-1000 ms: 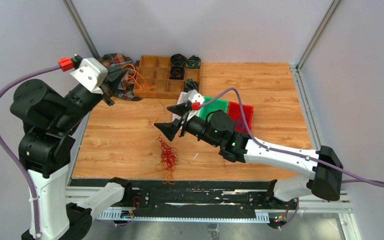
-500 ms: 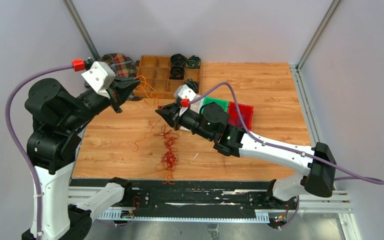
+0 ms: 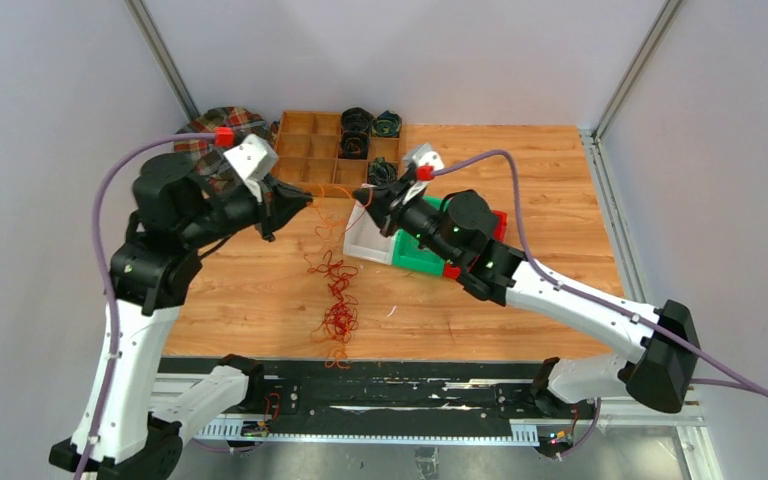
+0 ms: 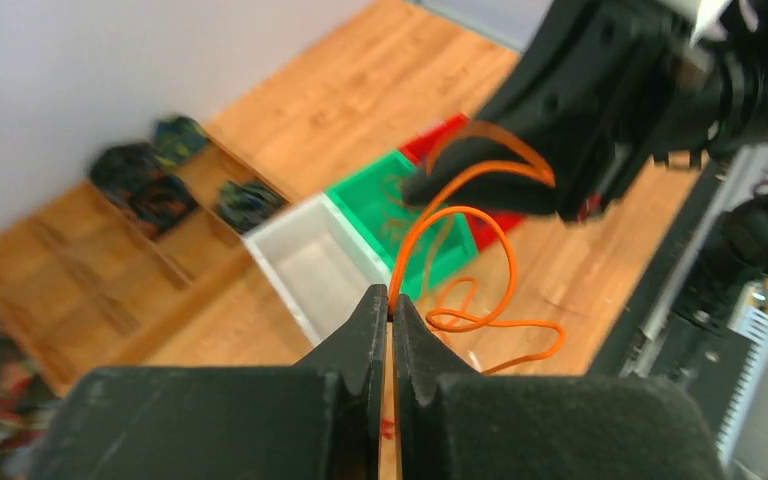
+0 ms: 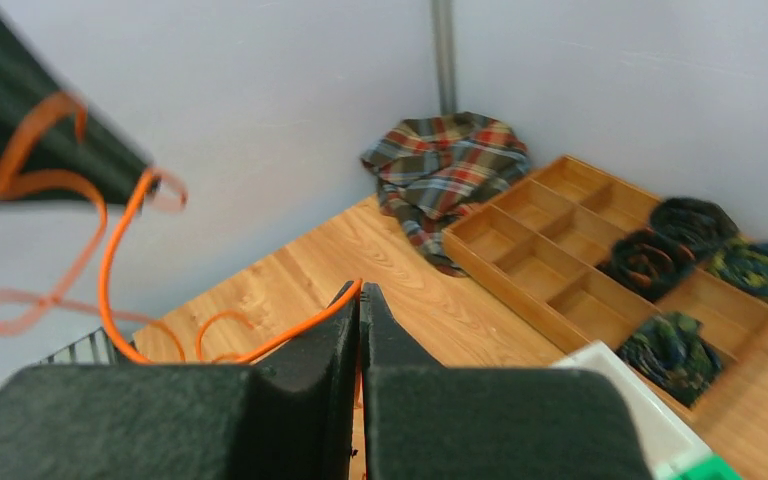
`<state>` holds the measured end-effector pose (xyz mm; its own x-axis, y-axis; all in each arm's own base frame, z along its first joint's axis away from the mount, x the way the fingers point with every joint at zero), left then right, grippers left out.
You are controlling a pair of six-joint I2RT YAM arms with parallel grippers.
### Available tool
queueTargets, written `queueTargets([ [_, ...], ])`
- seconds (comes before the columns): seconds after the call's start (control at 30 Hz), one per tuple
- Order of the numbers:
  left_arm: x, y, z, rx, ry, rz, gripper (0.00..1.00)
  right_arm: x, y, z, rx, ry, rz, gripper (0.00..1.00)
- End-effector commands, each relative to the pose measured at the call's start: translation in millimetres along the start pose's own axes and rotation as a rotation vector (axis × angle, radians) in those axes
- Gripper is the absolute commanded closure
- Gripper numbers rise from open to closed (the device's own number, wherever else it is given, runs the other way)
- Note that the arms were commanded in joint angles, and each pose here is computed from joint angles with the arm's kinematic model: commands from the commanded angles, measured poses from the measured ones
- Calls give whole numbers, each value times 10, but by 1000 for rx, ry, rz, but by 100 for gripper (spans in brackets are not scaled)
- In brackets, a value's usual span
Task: Untangle the cables
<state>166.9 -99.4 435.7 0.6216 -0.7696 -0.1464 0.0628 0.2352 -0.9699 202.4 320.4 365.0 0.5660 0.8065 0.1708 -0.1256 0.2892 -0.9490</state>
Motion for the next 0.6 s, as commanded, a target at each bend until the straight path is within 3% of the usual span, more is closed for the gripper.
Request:
queueTargets([
  [0.0,249,286,-140,-103,148,69,89,-179,-159,-324,156,105,-74,100],
  [0.07,327,369,-195,-88,189,103,73,-268,-180,-575,203,182,-95,99],
  [0.13,376,449,-196,-78,209,136,51,-350,-196,-758,229,238,-109,99],
  [0.3,345,737,-223,-1,244,273,19,-495,-240,-1113,209,346,-114,100],
  [0.4,310,928,-224,39,245,351,7,-509,-197,-1298,178,404,-79,100],
  [0.57,236,1098,-203,86,206,426,4,-491,-22,-1519,109,479,-9,100],
])
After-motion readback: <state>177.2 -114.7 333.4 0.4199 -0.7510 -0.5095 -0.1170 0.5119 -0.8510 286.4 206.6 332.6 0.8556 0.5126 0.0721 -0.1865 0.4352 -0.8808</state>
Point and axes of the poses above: each gripper's point midway between its finger pads, its own x axis out along the fingers, its own z axis along the line the jaws close on, y = z × x, the point moved 8 cm from there along -x, back along the fingers, and after that the axes turned 9 degrees about x, right-handed, at the moved point
